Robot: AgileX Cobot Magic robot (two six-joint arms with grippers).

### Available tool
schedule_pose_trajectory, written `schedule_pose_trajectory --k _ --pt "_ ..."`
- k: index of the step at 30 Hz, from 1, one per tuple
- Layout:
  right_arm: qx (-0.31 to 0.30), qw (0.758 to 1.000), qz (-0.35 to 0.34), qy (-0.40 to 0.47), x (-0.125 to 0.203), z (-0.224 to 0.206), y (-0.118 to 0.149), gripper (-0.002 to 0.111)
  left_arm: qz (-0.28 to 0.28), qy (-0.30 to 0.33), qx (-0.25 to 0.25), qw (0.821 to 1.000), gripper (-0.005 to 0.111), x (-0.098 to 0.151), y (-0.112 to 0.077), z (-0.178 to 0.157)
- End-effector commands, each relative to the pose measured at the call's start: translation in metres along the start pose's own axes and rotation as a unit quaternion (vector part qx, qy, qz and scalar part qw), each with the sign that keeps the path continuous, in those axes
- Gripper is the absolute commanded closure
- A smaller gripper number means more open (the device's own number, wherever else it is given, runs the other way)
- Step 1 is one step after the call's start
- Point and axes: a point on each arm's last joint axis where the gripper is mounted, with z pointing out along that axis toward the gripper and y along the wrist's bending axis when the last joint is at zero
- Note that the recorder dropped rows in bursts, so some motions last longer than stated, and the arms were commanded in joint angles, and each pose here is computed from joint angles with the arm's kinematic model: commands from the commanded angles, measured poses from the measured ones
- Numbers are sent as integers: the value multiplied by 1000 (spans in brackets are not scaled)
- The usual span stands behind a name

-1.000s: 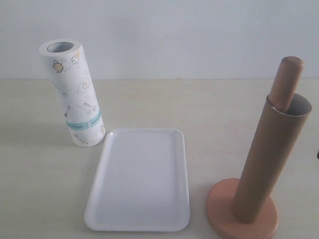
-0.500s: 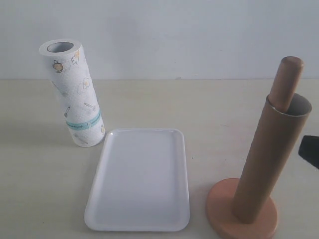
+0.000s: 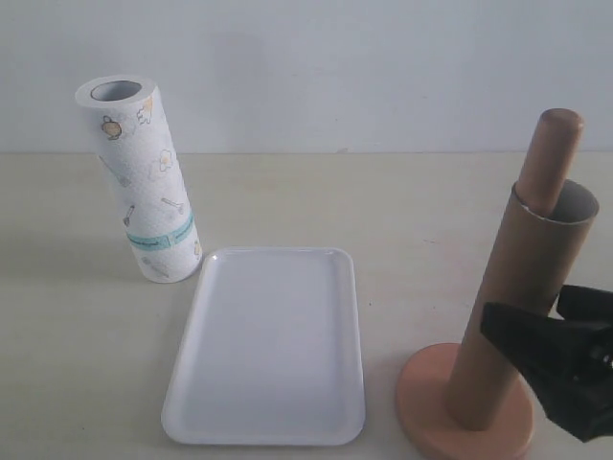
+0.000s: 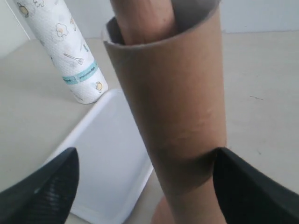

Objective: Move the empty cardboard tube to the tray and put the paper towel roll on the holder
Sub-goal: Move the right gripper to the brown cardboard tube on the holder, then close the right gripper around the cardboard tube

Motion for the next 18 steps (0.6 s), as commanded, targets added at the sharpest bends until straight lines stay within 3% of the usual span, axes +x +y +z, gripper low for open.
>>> schedule_pose_trajectory --k 1,12,18 --pt "5 999 -27 -20 -2 15 -1 34 -1 -6 3 1000 103 0 0 0" --pt "36 997 -68 16 11 45 -8 34 -1 -6 3 1000 103 0 0 0" --pt "45 997 -68 -16 5 45 -10 34 -1 -6 3 1000 103 0 0 0"
